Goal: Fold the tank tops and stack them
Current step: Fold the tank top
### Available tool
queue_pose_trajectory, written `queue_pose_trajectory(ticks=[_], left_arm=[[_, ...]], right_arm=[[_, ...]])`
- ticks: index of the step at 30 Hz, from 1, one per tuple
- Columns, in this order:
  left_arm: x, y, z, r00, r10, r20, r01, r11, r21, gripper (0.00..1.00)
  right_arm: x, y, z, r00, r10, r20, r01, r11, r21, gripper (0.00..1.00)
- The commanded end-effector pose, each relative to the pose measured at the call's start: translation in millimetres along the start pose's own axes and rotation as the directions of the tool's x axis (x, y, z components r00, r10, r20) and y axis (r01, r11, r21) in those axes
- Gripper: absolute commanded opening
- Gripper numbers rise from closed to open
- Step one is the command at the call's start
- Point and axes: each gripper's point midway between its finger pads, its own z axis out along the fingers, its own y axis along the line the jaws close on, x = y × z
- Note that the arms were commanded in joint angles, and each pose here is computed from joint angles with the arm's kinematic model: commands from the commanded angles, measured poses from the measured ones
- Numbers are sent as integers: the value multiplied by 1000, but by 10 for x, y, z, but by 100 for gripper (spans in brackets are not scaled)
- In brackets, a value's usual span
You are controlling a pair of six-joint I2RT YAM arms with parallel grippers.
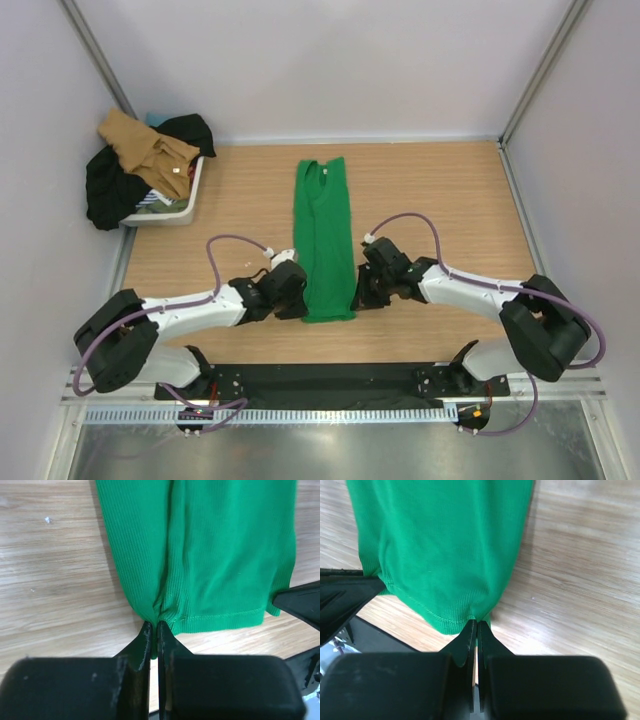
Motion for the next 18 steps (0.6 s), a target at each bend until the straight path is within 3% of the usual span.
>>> queue_pose_trajectory(ticks=[1,11,18], left_arm=[[-227,-91,-200,998,36,46,-36,999,-4,0],[-879,-195,-226,996,9,86,-10,1000,16,0],[-1287,-138,-84,996,19,93,-14,999,-47,0]], right_arm=[[-261,235,-211,996,-47,76,48,999,-20,2],[-875,384,-333,978,-102,183,88,993,82,1],[-1452,400,-373,961,-120,249,83,984,157,1]])
